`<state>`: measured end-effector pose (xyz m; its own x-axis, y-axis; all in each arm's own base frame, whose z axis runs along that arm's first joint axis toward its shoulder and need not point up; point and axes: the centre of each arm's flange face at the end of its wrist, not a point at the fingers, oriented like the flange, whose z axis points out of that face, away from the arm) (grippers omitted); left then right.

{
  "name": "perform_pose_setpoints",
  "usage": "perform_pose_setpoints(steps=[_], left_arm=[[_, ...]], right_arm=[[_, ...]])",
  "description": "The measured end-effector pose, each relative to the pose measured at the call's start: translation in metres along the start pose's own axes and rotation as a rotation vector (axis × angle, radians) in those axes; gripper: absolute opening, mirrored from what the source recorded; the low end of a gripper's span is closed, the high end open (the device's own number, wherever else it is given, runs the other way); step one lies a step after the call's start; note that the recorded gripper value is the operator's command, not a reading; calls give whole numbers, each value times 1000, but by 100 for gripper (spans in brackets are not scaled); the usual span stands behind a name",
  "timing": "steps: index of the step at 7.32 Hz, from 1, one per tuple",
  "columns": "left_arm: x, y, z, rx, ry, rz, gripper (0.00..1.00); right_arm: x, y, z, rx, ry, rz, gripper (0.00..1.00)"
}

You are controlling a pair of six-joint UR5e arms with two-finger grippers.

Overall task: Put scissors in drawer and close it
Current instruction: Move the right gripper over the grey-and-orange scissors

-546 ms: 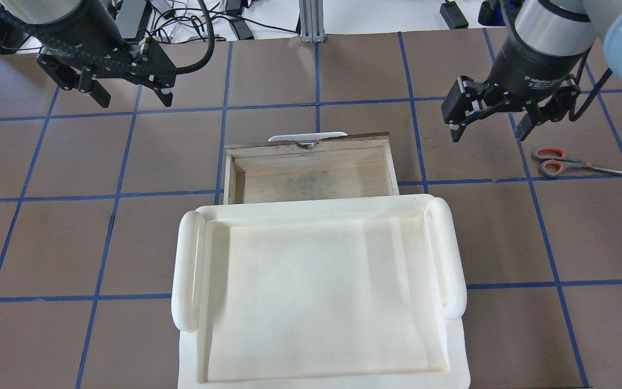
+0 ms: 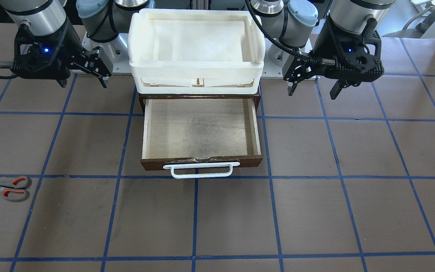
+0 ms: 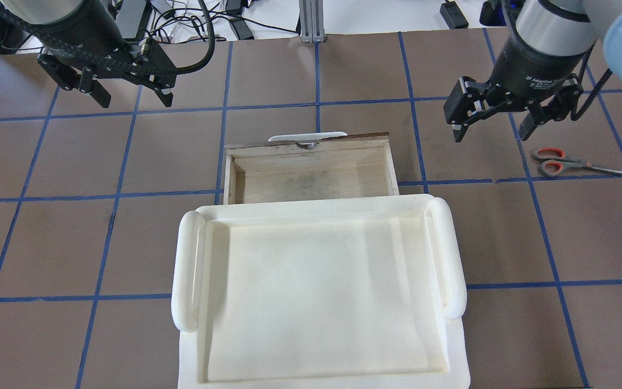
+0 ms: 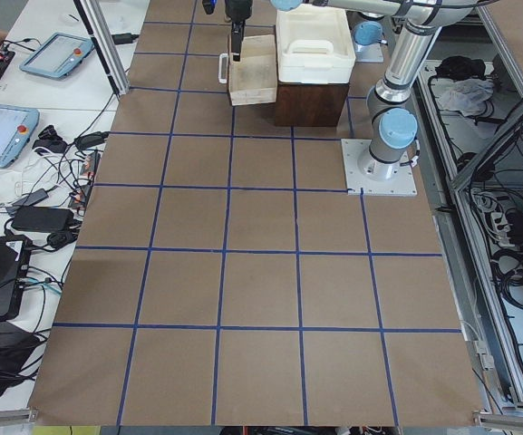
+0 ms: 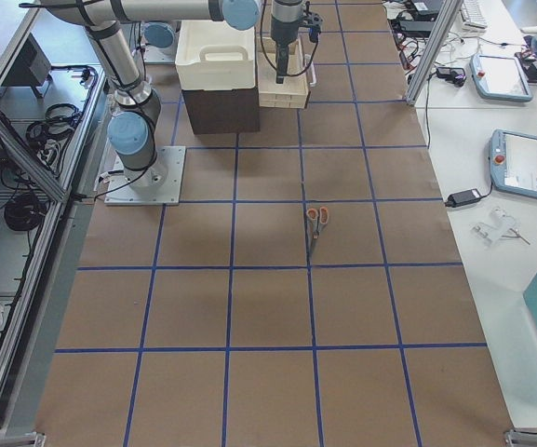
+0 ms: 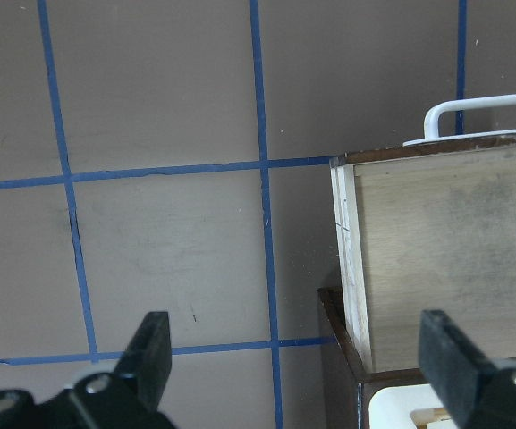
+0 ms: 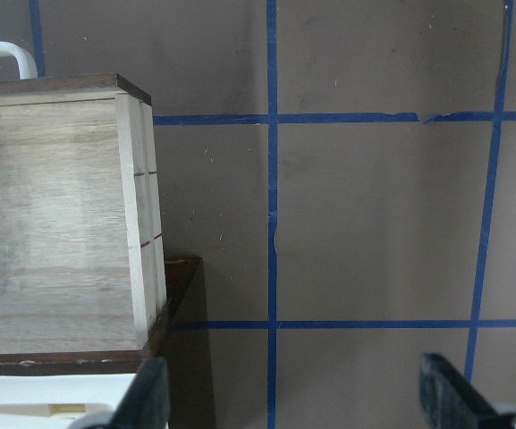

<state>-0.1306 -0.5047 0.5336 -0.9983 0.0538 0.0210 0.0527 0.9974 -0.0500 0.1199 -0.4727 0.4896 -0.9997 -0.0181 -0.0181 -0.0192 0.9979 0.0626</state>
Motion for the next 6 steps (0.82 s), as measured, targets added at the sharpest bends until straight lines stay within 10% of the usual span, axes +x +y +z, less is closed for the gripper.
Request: perform_pose_setpoints(steps=[6], left_arm=[[1,2,7,9,4,2,100]], right_arm=[[94,-74,84,-123,-29,-491,100]])
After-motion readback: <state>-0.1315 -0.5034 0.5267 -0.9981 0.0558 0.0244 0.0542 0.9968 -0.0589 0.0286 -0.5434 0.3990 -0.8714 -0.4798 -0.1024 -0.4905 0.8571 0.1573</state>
